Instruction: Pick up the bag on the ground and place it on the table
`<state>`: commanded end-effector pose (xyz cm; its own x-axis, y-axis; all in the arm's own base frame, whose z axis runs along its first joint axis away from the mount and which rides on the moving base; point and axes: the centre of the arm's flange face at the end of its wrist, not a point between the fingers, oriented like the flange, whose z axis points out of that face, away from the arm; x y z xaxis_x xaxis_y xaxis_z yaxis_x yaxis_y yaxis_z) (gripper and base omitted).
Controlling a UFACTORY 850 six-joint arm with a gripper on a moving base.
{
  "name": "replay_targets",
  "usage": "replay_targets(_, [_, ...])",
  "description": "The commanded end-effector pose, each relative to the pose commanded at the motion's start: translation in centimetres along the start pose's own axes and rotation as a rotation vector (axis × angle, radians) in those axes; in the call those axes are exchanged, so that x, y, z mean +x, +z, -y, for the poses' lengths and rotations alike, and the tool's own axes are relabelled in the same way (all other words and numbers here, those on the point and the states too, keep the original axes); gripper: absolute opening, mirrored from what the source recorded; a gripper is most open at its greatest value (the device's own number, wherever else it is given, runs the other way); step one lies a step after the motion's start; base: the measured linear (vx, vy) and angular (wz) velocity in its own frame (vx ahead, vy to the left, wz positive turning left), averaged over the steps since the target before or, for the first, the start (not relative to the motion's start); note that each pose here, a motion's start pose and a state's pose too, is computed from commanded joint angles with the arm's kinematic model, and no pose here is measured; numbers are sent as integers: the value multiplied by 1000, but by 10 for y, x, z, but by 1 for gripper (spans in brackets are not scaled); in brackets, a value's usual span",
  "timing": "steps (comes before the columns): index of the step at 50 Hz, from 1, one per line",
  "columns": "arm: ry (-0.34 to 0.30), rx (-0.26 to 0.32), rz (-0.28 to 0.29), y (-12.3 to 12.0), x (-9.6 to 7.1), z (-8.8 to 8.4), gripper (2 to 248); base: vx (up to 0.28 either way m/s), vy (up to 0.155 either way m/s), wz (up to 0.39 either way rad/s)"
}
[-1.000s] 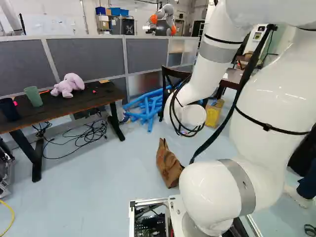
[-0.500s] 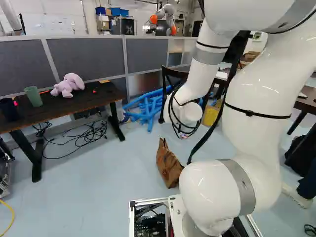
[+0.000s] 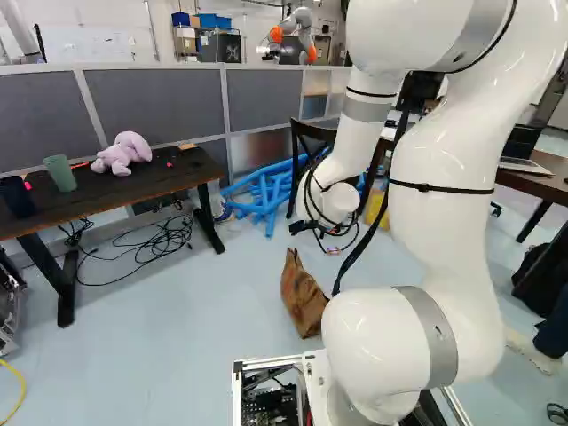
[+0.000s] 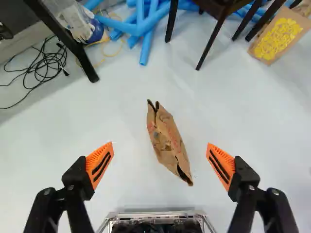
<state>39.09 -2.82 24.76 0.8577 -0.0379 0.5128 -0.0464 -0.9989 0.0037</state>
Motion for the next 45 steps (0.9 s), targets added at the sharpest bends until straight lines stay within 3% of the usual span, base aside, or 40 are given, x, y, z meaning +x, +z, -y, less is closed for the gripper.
replay_targets(18, [12,-8,126,33,0,-15,247,0,0,0])
replay_targets(45, [9,-8,257,87,8,-31,247,0,0,0])
